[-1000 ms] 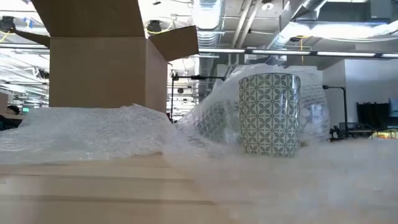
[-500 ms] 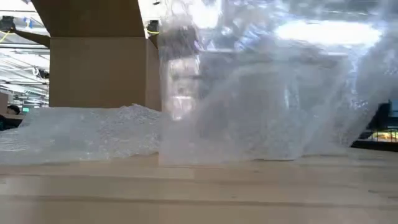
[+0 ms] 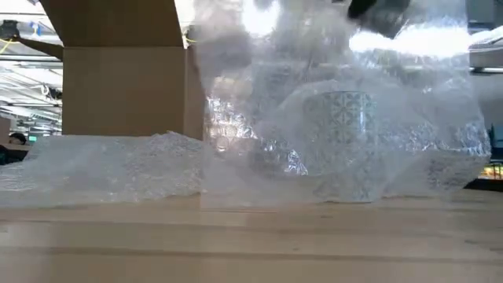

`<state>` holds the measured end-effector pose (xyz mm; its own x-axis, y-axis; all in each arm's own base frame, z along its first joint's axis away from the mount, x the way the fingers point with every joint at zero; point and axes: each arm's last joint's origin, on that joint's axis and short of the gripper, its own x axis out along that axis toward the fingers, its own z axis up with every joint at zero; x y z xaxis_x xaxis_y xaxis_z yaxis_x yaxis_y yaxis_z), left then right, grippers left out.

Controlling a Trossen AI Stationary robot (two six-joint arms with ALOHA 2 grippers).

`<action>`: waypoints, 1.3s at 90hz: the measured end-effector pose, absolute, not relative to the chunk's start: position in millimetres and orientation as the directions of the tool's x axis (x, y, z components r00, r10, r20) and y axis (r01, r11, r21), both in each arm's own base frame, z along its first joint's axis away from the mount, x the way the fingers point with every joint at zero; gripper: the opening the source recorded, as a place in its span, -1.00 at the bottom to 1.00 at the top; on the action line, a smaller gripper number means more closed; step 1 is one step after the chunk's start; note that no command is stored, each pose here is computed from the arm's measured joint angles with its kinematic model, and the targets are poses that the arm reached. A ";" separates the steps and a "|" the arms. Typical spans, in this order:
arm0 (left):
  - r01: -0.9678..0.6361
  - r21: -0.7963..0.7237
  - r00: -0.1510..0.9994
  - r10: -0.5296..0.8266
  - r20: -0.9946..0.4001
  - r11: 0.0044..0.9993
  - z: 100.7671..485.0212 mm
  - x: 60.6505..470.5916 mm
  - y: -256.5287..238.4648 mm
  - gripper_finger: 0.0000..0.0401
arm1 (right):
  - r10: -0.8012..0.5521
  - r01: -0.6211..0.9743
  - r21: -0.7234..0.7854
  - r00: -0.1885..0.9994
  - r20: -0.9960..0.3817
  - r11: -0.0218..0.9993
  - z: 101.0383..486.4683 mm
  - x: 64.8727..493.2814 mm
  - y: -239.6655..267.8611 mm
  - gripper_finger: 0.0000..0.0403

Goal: Wrap mug
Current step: Wrap the green mug with the bubble wrap

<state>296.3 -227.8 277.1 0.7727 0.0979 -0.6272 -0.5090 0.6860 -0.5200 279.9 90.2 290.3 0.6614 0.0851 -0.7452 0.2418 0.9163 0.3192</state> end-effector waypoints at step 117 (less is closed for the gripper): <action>-0.691 -0.409 0.695 0.394 -0.601 0.596 267.8 336.0 -150.0 -1.00 | -0.027 0.420 0.162 0.409 -0.912 0.893 262.9 287.7 34.8 -0.46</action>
<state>336.0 -150.0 267.8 0.6953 0.3936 -0.6013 -0.6912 0.5955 -0.4094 287.7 34.8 262.9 0.4085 -0.0272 -0.9123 0.4205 0.8928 0.1617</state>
